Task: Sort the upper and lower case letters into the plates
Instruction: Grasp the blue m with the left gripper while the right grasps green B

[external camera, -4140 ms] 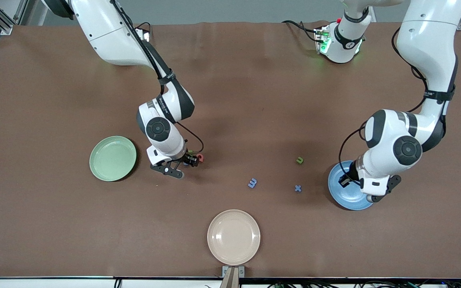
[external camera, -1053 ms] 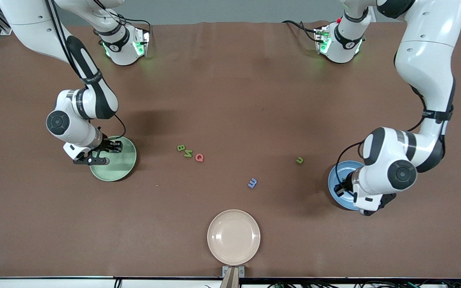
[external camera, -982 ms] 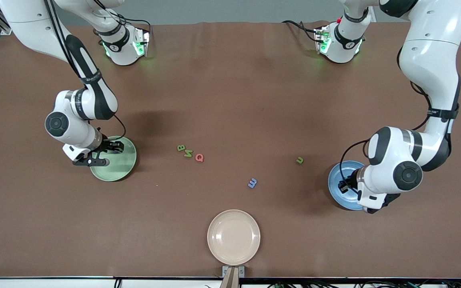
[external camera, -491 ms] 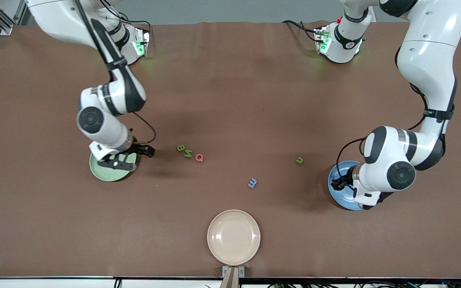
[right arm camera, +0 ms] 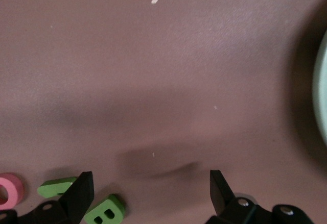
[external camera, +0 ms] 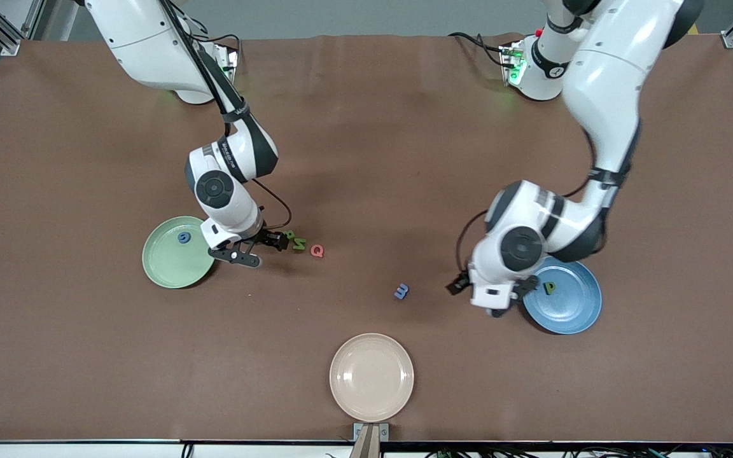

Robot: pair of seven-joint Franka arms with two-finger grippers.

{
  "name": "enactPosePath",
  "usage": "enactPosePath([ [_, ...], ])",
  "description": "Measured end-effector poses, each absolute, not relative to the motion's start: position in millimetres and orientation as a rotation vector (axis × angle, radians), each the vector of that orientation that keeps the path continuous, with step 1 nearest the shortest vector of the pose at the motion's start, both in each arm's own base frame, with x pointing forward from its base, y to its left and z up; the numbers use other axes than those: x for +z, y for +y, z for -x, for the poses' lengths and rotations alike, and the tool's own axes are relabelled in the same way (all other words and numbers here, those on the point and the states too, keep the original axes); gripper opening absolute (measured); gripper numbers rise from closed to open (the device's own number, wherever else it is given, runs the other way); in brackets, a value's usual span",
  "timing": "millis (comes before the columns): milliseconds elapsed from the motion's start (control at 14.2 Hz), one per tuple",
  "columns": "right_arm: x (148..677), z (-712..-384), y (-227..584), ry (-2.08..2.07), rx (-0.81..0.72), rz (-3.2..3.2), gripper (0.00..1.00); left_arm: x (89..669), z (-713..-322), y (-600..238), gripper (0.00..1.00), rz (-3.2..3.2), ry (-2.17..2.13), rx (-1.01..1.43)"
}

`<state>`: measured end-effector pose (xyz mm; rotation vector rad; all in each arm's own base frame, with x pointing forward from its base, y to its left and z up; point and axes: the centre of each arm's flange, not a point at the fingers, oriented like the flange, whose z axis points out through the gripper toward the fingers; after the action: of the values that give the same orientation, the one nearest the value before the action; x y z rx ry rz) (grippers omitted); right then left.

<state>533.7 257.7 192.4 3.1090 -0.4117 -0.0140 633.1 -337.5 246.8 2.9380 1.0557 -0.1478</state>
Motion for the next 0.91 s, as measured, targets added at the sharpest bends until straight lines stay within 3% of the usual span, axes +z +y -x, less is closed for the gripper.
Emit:
enactPosePath([
  [281, 191, -530, 263, -0.409, -0.017, -3.105, 1.00, 214, -611, -399, 1.00, -2.854, 1.176, -0.132],
  [632, 173, -525, 261, -0.408, -0.002, -3.108, 1.00, 236, -630, -427, 1.00, -2.777, 1.214, -0.027],
  [912, 166, -520, 263, -0.504, -0.016, -3.086, 1.00, 204, -633, -443, 1.00, -2.814, 1.207, 0.037],
])
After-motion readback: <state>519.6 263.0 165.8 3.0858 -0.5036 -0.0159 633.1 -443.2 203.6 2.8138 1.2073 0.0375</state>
